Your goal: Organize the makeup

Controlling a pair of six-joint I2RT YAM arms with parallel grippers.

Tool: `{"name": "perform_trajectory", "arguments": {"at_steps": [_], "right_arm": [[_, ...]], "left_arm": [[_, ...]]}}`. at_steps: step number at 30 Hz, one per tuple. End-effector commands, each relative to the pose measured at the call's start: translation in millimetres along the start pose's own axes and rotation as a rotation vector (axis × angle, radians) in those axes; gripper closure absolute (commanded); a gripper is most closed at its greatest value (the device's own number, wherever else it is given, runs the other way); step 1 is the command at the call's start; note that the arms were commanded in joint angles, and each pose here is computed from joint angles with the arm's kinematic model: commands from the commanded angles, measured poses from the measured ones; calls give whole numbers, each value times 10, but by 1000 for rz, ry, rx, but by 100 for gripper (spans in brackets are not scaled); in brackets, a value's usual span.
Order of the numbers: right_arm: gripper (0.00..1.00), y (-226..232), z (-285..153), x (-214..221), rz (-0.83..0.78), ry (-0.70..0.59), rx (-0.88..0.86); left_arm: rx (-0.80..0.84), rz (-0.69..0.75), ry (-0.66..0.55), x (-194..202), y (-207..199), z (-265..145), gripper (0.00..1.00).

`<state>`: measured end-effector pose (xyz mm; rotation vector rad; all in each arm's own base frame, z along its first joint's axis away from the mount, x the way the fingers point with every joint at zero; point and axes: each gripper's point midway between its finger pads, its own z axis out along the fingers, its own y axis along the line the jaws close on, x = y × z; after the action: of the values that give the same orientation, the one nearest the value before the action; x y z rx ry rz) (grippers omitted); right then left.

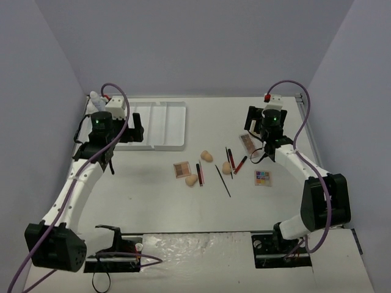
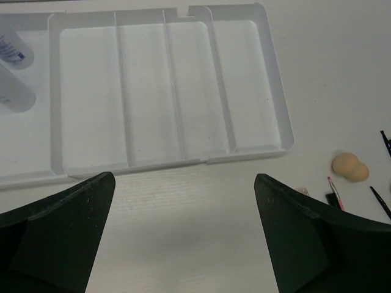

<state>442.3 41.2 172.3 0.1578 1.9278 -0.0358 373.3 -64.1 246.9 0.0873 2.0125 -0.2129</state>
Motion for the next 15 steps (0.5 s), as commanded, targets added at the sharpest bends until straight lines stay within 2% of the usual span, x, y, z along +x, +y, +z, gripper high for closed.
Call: {"name": "perform_trajectory", "arguments": {"at_steps": [1, 7, 11, 15], "right_arm": [[10, -165, 266, -307, 37, -151, 27], [12, -117, 428, -193, -5, -142, -21], [13, -100, 505, -132, -35, -132, -41], [13, -161, 583, -51, -29, -120, -34]], "left_arm": [[17, -26, -83, -38, -89, -287, 3], [19, -17, -92, 239, -96, -459, 3], [-37, -51, -119, 438, 15, -496, 3], [-51, -53, -140, 463, 41, -513, 3]]}}
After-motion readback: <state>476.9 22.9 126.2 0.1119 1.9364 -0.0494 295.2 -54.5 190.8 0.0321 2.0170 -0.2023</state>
